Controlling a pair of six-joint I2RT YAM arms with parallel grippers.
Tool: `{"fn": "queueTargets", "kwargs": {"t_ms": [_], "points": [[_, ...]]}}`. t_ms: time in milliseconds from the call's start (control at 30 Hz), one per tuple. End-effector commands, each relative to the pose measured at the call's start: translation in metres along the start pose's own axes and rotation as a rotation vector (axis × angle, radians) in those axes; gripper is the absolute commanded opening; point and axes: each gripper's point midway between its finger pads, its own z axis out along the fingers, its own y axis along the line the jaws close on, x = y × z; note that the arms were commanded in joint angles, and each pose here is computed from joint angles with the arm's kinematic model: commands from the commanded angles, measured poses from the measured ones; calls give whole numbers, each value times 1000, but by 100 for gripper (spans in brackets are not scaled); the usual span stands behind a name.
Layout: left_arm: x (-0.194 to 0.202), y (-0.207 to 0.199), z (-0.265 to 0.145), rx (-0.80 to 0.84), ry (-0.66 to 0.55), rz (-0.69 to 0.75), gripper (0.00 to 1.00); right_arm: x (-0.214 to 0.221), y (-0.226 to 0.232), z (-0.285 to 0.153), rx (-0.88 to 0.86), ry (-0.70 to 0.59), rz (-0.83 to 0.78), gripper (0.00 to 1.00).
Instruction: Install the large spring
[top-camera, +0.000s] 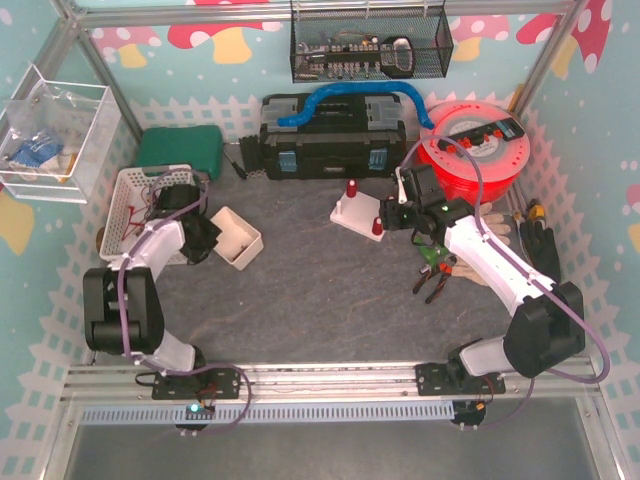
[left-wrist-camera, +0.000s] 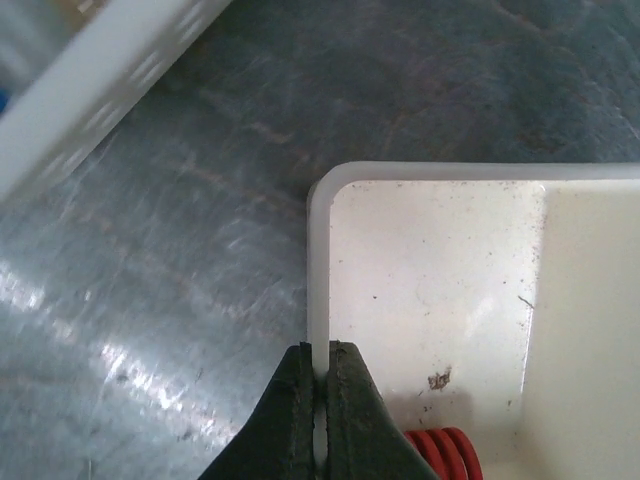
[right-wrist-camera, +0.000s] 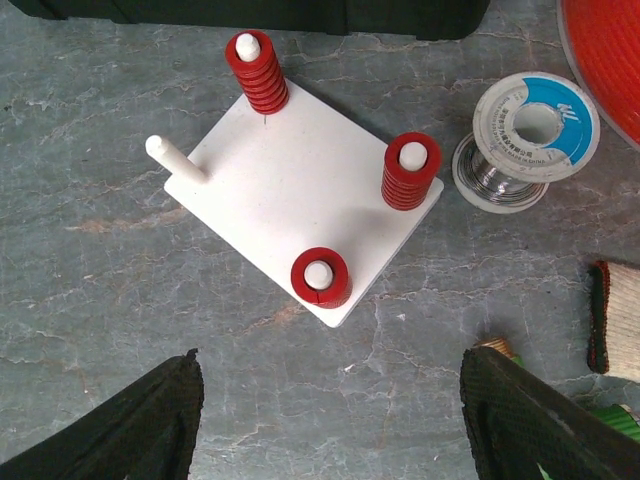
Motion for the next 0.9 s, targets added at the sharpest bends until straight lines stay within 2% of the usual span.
{"fn": "queueTargets", "kwargs": {"t_ms": [0,167,333,600,700,867], "points": [[10,9,-14,29,-3,-299,0,-2,-5,-3,17,-18,-10,71],[28,21,-15,27,19,-503,0,-5,-7,-7,22,-32,-23,72],[20,29,-25,2,-73,-571,0,-5,-7,-10,16,-37,-25,72],[25,21,-18,-36,-87,-590,0,-7,-4,-13,2,-44,-12,72],[26,21,-11,-65,-85,-591,5,-8,-3,-15,-4,-49,-2,72],[23,19,-6,-83,-85,-575,24,-9,-6,-23,5,-71,4,72]]}}
